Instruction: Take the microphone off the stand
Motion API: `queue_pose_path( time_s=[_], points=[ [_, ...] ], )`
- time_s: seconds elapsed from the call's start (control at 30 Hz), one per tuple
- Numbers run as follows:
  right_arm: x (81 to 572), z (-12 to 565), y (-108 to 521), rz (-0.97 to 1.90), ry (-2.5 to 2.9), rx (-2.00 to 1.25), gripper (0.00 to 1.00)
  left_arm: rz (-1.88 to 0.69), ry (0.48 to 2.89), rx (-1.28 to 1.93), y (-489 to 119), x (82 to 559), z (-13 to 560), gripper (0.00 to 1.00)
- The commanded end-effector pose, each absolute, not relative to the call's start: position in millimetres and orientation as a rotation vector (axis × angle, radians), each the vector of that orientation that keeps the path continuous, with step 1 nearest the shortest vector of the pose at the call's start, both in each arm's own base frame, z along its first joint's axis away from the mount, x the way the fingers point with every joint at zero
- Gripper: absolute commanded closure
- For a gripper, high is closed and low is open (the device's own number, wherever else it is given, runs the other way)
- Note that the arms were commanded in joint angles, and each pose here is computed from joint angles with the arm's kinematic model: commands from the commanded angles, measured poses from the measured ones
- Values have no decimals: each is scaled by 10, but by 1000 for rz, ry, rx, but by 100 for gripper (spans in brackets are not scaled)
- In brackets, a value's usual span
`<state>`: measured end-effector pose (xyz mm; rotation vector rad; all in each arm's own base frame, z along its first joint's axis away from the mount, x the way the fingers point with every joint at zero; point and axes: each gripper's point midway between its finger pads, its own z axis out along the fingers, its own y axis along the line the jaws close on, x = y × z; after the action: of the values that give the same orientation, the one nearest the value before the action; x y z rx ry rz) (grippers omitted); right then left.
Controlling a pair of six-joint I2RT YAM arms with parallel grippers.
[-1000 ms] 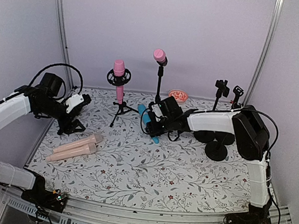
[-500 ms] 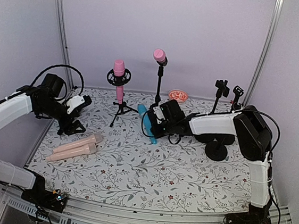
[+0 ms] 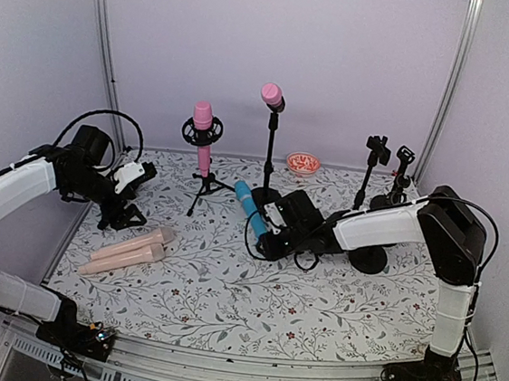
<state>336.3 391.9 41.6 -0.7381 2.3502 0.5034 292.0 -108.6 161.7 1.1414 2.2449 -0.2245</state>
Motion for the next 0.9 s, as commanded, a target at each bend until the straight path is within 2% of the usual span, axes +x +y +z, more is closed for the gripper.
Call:
queue_pose_path(
  time_s=[0.0, 0.1, 0.13, 0.3, 0.6, 0.77, 0.87],
  points=[
    [3621, 845, 4024, 504, 2250, -678, 42, -229, 2239, 1127, -1103, 2951, 1691, 11],
    [3830, 993, 4137, 501, 2219, -669, 26, -227, 2235, 1130, -1106, 2942, 1709, 11],
    [3923, 1047, 4190, 499, 2205, -666, 24, -225, 2234, 1129, -1101, 2939, 1711, 11],
    [4270, 762, 4231, 445, 2255, -692, 23, -223, 2230, 1131, -1104, 2924, 1724, 11],
    [4259, 366, 4212, 463, 2329, -741, 36, -218, 2233, 1138, -1101, 2913, 1721, 11],
    [4129, 305, 4202, 521, 2340, -741, 51, -219, 2231, 1135, -1104, 2927, 1736, 11],
    [4070, 287, 4149, 524, 2353, -720, 70, -223, 2236, 1134, -1106, 2929, 1724, 10]
  ],
)
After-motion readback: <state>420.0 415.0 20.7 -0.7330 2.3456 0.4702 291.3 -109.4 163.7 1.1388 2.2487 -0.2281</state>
